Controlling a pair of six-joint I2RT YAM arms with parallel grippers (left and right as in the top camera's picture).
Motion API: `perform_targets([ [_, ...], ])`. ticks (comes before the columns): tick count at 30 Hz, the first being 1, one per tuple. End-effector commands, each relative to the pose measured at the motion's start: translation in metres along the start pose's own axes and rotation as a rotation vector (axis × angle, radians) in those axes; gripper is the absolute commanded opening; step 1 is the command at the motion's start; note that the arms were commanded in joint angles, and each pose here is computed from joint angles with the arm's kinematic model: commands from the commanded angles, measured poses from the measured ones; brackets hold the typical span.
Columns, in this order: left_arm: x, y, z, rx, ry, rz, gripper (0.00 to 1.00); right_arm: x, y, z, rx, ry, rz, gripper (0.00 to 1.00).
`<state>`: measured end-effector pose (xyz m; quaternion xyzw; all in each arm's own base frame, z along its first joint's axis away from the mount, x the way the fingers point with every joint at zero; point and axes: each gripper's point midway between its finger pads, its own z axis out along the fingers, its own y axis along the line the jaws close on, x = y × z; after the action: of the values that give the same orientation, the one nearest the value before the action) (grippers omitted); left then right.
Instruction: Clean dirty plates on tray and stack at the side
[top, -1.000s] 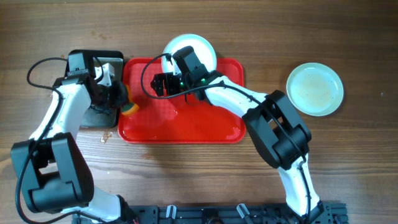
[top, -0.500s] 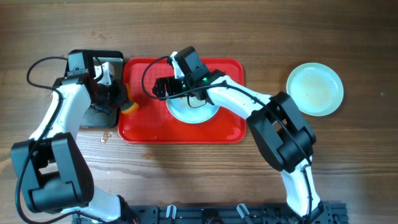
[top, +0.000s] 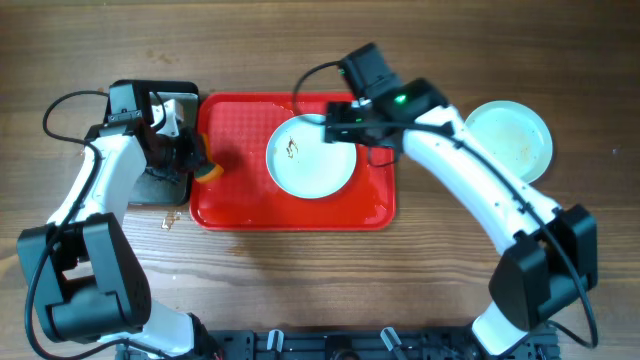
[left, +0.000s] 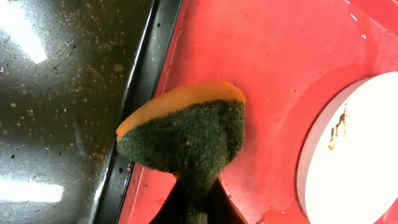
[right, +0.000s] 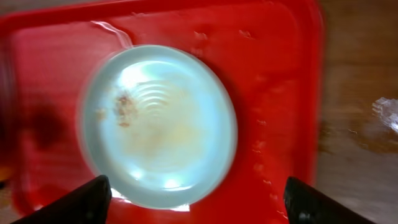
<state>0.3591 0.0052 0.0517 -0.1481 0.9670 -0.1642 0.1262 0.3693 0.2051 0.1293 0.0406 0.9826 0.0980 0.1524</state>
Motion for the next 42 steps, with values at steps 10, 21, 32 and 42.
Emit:
perform_targets([
  [10, 0.008, -0.003, 0.004, 0.019, 0.037, 0.017, 0.04, 0.045, -0.026, 0.1, 0.0, 0.228, 0.162, 0.83],
  [21, 0.008, -0.003, 0.004, 0.018, 0.036, 0.021, 0.04, 0.065, 0.004, 0.137, -0.102, 0.305, 0.167, 0.37],
  [32, -0.02, 0.001, -0.021, -0.024, -0.088, 0.136, 0.04, 0.079, 0.019, 0.138, -0.076, 0.301, 0.12, 0.04],
  [42, -0.055, 0.071, -0.094, -0.171, -0.29, 0.016, 0.04, 0.085, 0.015, 0.136, -0.068, 0.329, 0.1, 0.04],
])
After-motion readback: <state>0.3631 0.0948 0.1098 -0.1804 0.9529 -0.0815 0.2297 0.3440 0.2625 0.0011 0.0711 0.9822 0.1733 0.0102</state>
